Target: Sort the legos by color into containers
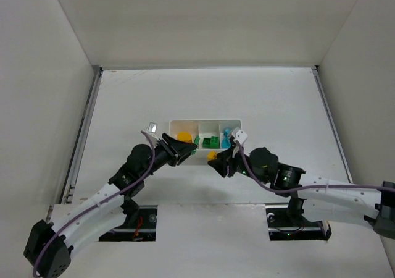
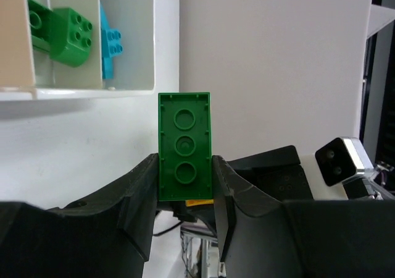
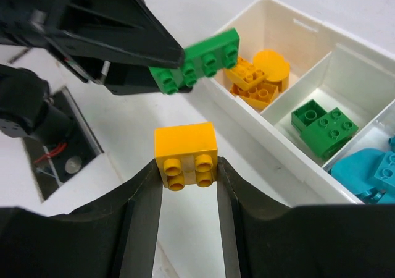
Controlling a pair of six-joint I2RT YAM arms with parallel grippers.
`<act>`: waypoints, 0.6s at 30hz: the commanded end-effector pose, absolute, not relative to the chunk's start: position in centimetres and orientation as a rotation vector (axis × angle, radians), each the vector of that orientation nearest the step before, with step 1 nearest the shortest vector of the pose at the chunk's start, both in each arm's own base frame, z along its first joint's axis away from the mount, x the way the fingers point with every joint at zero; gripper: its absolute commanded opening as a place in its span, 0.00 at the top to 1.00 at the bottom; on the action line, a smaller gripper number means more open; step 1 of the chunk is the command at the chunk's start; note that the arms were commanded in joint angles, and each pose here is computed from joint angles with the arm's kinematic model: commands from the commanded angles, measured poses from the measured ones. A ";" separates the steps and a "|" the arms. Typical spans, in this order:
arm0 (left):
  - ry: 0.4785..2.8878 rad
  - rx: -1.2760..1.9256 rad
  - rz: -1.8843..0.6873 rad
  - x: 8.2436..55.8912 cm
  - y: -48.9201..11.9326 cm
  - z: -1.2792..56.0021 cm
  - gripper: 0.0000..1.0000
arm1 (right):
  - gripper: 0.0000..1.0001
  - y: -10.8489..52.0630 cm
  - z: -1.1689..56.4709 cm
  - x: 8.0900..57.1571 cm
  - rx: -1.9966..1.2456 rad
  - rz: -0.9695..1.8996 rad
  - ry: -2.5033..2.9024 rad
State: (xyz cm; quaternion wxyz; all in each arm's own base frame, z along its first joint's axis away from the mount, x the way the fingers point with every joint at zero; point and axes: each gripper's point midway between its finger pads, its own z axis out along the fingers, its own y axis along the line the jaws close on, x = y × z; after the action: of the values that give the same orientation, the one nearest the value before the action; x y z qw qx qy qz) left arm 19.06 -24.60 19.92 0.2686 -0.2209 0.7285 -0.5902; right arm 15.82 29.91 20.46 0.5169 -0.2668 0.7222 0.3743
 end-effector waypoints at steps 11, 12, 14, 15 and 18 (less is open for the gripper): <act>1.682 -0.557 -1.245 22.8 -17.9 25.7 0.79 | 0.64 36.9 20.8 24.5 -0.495 0.784 1.759; 1.681 -0.557 -1.229 22.8 -17.7 25.5 0.79 | 0.64 37.2 20.6 25.2 -0.482 0.771 1.767; 1.691 -0.556 -1.210 22.8 -17.6 25.1 0.79 | 0.63 38.0 20.3 26.5 -0.463 0.752 1.781; 1.694 -0.559 -1.203 22.9 -17.5 24.9 0.79 | 0.59 38.2 20.2 27.2 -0.451 0.741 1.785; 1.691 -0.567 -1.193 23.0 -17.2 24.7 0.79 | 0.39 38.4 20.5 29.1 -0.409 0.713 1.785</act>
State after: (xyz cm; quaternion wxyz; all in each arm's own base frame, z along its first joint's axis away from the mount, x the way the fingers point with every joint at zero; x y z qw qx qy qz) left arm 22.58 -18.07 24.10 0.4570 -0.2269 0.6972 -0.5036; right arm 26.61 37.40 15.96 0.5052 -0.2154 0.7866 0.2821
